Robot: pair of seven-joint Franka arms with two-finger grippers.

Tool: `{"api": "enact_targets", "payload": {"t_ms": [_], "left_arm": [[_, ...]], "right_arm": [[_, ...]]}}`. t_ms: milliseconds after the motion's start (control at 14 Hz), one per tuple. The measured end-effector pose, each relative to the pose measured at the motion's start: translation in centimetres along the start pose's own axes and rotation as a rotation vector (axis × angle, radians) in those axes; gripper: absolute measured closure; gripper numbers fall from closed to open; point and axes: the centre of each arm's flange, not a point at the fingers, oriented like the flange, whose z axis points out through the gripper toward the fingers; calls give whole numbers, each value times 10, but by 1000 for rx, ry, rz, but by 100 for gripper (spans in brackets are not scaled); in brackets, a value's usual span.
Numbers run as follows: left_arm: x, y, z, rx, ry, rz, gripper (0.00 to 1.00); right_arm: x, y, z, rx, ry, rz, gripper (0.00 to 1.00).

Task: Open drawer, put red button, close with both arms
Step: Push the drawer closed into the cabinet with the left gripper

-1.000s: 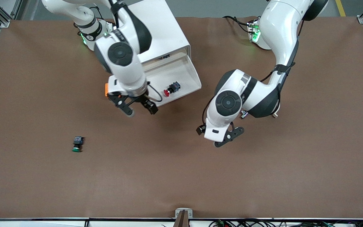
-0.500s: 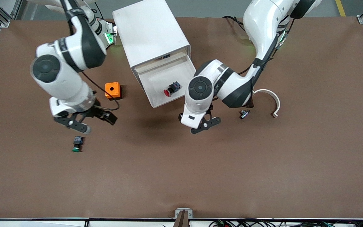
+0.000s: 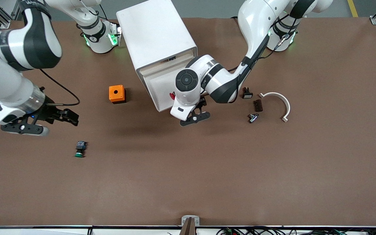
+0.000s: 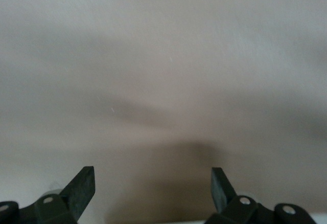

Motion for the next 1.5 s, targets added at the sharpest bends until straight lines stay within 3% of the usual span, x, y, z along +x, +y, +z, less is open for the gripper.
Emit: {"api": "enact_targets", "payload": {"t_ms": [429,714,1071,1500], "left_arm": [[-27,12,8,-44,-124,-33,0],[-41,18,16,-77,-240,-97,0],[-57,21,25,-104,-372,-166,0],[-77,24,42,-116,-513,-227,0]], "right_arm": [[-12,39,-65,29,4,3,0],[-13,36,-117,34,48,-6,0],[-5,34,-132,5,89,-18,0],[0,34,-128,4,75,-18,0]]}}
